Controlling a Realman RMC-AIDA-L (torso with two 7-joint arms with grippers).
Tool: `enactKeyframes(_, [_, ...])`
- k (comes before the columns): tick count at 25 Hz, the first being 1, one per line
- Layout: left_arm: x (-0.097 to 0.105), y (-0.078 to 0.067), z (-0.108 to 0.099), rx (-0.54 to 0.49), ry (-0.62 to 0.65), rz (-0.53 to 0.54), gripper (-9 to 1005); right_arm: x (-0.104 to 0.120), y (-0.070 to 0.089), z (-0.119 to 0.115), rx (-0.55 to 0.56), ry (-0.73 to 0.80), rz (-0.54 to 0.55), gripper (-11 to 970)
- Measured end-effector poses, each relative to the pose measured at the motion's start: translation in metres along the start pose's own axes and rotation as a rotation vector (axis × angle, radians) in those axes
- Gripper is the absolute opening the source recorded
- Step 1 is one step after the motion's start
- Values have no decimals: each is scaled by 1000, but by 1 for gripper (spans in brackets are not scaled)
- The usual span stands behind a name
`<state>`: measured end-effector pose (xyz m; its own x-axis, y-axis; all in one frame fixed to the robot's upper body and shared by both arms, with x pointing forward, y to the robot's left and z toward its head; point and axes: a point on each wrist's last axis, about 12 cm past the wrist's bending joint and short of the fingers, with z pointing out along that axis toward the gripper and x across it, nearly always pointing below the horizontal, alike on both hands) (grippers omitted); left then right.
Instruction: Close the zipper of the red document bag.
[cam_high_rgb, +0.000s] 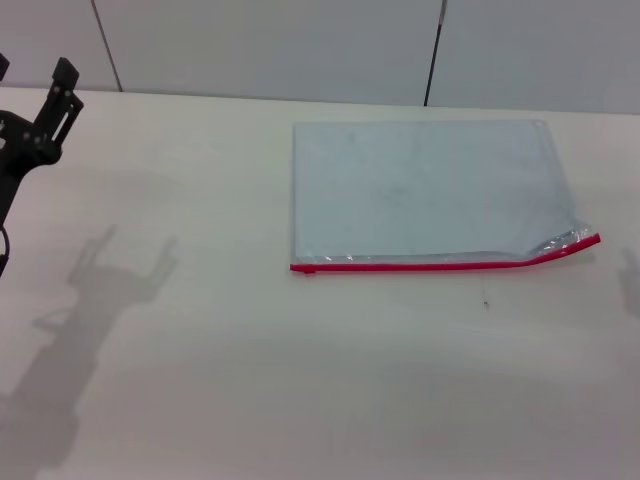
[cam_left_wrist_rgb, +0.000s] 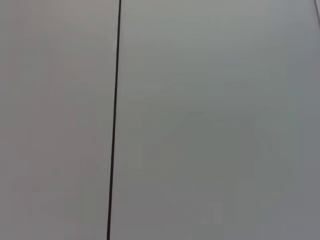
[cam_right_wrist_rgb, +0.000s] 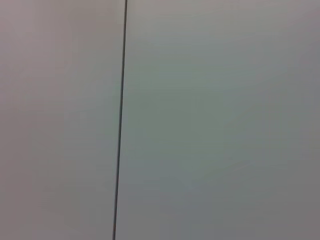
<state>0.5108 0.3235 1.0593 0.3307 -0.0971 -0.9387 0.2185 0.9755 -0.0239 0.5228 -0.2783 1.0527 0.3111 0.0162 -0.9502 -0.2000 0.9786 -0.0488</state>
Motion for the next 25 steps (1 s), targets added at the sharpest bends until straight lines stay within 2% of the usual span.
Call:
enactKeyframes(7, [0, -1, 1, 3, -1, -1, 802, 0, 0, 1, 3, -1, 2, 529])
enactKeyframes(25, [1, -3, 1, 3, -2, -9, 802, 0, 0, 1, 5, -1, 5, 530])
